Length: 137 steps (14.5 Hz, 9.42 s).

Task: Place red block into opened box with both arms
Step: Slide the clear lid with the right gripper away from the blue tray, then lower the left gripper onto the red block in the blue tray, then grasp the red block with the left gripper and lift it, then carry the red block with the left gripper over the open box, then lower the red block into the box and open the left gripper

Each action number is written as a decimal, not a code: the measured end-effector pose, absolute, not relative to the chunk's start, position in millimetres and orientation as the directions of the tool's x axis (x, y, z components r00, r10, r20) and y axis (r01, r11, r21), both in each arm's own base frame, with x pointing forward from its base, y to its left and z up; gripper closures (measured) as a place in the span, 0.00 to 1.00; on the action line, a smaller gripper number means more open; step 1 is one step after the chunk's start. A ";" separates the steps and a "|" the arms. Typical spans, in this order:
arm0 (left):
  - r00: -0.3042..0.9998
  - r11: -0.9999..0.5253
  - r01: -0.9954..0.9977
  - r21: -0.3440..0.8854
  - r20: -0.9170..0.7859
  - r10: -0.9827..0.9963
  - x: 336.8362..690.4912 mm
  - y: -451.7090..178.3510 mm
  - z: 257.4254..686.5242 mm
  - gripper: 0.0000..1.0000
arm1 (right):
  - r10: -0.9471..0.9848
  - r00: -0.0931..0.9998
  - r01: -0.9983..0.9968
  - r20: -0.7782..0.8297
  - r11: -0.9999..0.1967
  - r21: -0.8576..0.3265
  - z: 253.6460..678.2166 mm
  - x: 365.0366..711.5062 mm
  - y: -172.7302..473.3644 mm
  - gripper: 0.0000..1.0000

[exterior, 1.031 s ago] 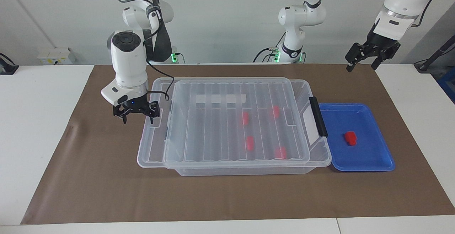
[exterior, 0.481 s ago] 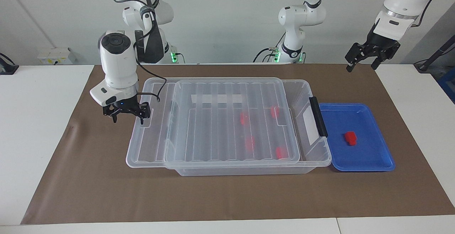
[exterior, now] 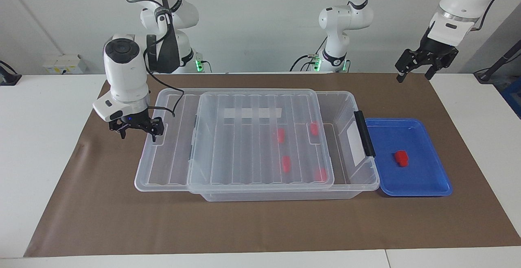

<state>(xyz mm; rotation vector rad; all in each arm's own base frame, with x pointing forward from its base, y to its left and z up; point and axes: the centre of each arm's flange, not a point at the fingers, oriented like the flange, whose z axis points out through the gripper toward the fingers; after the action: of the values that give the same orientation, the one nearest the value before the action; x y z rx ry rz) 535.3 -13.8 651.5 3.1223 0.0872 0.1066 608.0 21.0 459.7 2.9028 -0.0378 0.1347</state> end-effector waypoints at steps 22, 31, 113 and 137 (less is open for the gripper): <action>0.954 -0.992 0.125 0.033 0.270 0.129 569.2 25.6 470.8 0.00 | -0.054 0.995 -0.075 0.083 -0.957 0.282 478.9 600.7 -35.8 0.00; 0.960 -0.997 0.076 0.001 0.271 0.074 583.3 67.7 343.2 0.03 | -0.041 0.995 -0.064 0.086 -0.956 0.286 490.2 601.9 -43.9 0.00; 0.909 -0.926 0.320 0.202 0.211 0.360 571.8 -218.3 322.7 0.65 | -0.108 0.994 -0.107 -0.007 -0.994 0.022 622.8 535.1 -6.3 0.00; 0.765 -0.786 0.589 0.187 0.185 0.617 547.5 -212.2 495.8 0.00 | -0.112 0.994 -0.112 -0.012 -0.993 0.022 619.8 535.0 -8.8 0.00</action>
<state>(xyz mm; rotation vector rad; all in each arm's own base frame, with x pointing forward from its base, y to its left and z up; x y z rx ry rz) 547.5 -212.2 495.8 2.8396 0.9745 0.3595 535.0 -8.8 619.8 3.1152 -0.1748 -0.0205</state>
